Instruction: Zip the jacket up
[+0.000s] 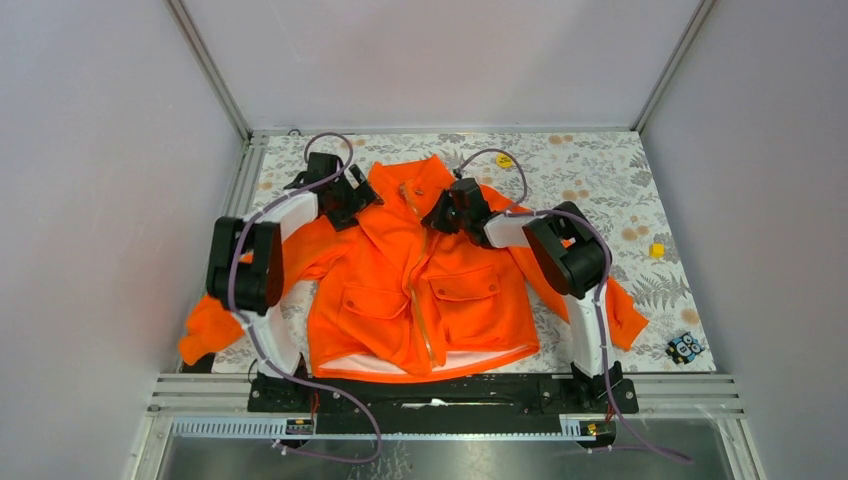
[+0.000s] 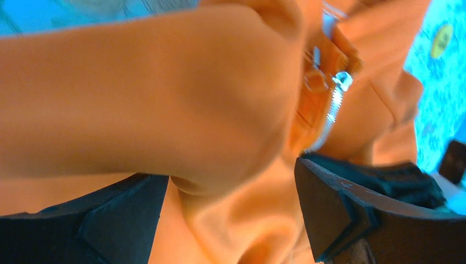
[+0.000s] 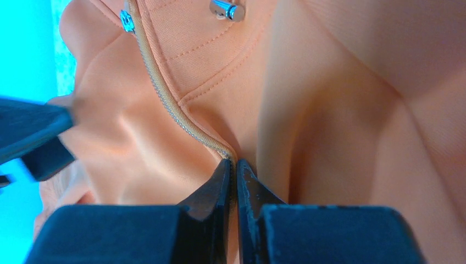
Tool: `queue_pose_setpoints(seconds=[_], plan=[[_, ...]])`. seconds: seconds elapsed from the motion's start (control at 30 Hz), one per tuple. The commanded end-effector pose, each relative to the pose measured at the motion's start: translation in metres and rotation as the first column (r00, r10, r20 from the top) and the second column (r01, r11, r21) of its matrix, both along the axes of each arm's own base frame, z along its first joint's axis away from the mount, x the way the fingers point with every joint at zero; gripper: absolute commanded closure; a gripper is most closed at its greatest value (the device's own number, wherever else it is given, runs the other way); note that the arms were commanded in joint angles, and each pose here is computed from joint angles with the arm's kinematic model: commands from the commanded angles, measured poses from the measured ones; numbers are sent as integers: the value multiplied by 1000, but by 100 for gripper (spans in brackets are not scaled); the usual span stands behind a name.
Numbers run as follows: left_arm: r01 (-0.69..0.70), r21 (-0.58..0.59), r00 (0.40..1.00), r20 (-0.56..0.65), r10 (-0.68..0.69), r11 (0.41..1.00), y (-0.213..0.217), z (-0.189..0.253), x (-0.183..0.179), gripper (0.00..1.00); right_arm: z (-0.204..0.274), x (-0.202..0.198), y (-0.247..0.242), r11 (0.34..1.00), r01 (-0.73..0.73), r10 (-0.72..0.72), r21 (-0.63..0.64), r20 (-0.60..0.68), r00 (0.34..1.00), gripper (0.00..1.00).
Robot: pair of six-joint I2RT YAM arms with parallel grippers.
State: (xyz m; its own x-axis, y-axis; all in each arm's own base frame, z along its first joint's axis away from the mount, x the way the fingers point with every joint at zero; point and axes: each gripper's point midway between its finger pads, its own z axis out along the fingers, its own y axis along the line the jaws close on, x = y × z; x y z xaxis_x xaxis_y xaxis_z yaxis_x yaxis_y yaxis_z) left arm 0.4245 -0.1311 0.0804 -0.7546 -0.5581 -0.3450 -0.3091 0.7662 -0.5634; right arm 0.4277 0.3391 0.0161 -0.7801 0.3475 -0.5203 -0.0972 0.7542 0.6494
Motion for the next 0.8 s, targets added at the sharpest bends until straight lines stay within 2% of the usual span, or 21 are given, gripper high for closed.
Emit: queue_pose_setpoints(seconds=[0.0, 0.13, 0.2, 0.27, 0.33, 0.4, 0.53, 0.6, 0.63, 0.7, 0.77], plan=[[-135, 23, 991, -20, 135, 991, 29, -37, 53, 11, 11, 36, 23, 998, -36, 33, 55, 48, 998, 90], [-191, 97, 979, -46, 196, 977, 64, -54, 86, 11, 34, 75, 46, 997, -41, 34, 64, 95, 995, 87], [-214, 53, 975, -44, 217, 975, 84, -49, 97, 13, 43, 89, 50, 998, -43, 38, 40, 119, 992, 82], [-206, 29, 978, 0, 207, 978, 93, -28, 103, 11, 65, 101, 53, 999, -40, 34, 35, 157, 987, 77], [-153, 27, 987, 52, 151, 988, 90, 0, 106, 5, 96, 113, 52, 999, -36, 30, 23, 211, 977, 64], [-102, 9, 992, 72, 101, 995, 80, 28, 104, 1, 129, 115, 50, 998, -54, 59, -24, 248, 967, 46], [0, -3, 984, 181, 0, 1000, 57, 99, 79, 1, 185, 89, 15, 974, -63, 112, -218, 222, 969, 26], [37, 2, 969, 243, -37, 999, 50, 130, 56, 1, 222, 61, -13, 952, -61, 130, -298, 217, 968, 19], [67, -1, 956, 286, -63, 998, 42, 150, 46, 1, 229, 51, -22, 942, -66, 143, -329, 217, 966, 14], [155, 13, 916, 373, -149, 988, 22, 186, 18, 1, 272, 17, -46, 938, -62, 161, -341, 270, 949, 1], [220, 41, 858, 467, -214, 975, 6, 227, -15, 1, 303, -12, -72, 937, -28, 150, -348, 327, 933, 0]])
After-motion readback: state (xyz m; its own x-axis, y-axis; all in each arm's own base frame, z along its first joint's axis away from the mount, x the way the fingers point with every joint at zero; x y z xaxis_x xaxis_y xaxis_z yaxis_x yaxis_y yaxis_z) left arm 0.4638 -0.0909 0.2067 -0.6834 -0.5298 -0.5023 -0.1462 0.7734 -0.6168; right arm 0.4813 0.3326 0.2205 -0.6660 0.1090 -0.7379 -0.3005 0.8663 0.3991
